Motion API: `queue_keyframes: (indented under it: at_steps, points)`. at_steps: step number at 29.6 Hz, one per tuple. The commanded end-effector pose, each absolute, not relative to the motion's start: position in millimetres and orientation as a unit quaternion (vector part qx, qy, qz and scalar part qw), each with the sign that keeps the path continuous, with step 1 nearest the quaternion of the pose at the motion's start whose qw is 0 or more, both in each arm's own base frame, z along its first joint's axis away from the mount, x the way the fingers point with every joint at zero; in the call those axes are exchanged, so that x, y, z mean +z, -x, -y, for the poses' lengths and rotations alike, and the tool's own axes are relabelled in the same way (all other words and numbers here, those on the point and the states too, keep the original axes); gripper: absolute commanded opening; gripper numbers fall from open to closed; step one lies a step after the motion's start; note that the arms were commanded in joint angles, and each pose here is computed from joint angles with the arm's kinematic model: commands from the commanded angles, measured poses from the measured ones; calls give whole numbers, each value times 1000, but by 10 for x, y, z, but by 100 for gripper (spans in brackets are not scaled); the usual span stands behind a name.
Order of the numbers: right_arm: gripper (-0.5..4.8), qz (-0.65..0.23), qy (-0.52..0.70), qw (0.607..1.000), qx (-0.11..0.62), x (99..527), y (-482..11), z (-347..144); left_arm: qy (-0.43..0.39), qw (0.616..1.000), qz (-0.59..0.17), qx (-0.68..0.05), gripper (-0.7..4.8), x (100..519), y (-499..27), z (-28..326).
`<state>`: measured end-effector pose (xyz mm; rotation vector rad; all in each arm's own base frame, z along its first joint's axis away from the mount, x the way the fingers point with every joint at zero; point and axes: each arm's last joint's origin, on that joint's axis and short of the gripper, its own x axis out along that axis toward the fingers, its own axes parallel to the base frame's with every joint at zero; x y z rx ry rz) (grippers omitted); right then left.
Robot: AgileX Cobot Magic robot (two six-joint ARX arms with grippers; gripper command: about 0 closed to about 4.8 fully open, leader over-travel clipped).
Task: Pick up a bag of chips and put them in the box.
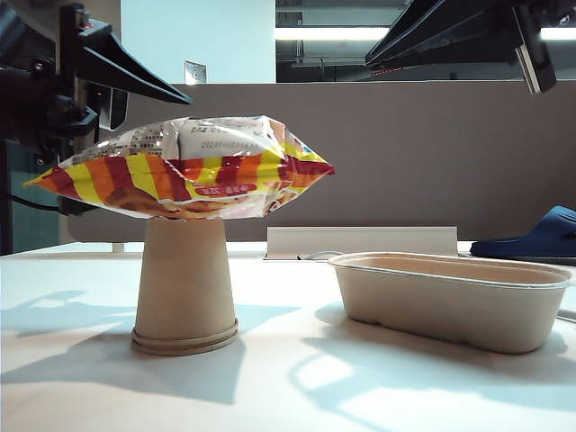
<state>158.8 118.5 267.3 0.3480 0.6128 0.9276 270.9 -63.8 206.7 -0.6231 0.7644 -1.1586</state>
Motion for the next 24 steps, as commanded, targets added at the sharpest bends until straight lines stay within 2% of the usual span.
queue_keyframes:
  at_steps: [1,10,24]
  points:
    - [0,-279,-164,837,441,2701,-1602,-1193,283,725,-348,-523,479,2041,-2737,649]
    - [0,-279,-164,837,441,2701,-1602,-1193,288,714,-367,-522,479,1902,-2784,705]
    - [0,-298,-162,833,437,2632,-1651,-1227,276,721,-349,-532,479,1919,-2806,725]
